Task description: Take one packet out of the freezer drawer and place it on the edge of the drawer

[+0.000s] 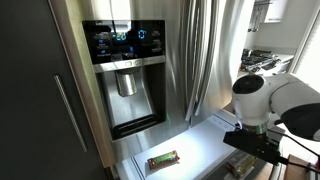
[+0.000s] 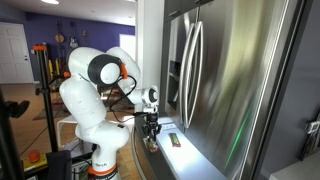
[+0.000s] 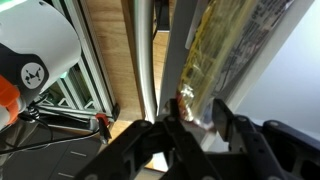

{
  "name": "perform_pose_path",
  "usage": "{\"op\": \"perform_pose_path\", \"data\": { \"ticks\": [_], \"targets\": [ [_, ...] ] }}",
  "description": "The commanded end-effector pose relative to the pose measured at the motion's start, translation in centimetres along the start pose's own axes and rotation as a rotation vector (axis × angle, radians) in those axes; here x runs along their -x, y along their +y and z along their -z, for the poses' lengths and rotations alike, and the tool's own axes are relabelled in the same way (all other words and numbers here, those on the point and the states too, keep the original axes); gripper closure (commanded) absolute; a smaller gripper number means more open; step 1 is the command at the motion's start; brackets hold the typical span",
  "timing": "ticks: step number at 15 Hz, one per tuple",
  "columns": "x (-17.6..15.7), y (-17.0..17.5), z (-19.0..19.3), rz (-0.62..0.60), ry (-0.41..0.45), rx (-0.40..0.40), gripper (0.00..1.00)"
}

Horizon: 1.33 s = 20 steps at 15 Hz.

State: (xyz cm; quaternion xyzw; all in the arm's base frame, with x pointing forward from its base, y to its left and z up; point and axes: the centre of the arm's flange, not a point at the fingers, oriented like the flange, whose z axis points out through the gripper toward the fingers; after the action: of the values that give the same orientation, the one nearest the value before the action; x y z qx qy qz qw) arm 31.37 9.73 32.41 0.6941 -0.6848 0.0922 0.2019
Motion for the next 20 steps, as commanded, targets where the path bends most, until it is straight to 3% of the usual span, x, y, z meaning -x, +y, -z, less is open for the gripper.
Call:
{"op": "perform_pose_path", "data": {
  "ticks": [1,5,12,15,18,19,20],
  "targets": [
    [-0.7,4.2,-3.4,0.023,-0.022,0.022,0.27],
    [-0.8,4.1,-3.4,0.025,-0.031,0.022,0.01],
    [-3.0,4.0,3.3,0.031,-0.039,-0.180,0.00],
    [-4.2,4.0,6.4,0.054,-0.088,-0.274,0.00],
    [-5.7,3.7,8.5,0.156,-0.182,-0.318,0.00],
    [-4.1,2.0,8.5,0.095,-0.097,-0.291,0.00],
    [-4.7,2.2,9.0,0.116,-0.118,-0.305,0.00]
  ]
}}
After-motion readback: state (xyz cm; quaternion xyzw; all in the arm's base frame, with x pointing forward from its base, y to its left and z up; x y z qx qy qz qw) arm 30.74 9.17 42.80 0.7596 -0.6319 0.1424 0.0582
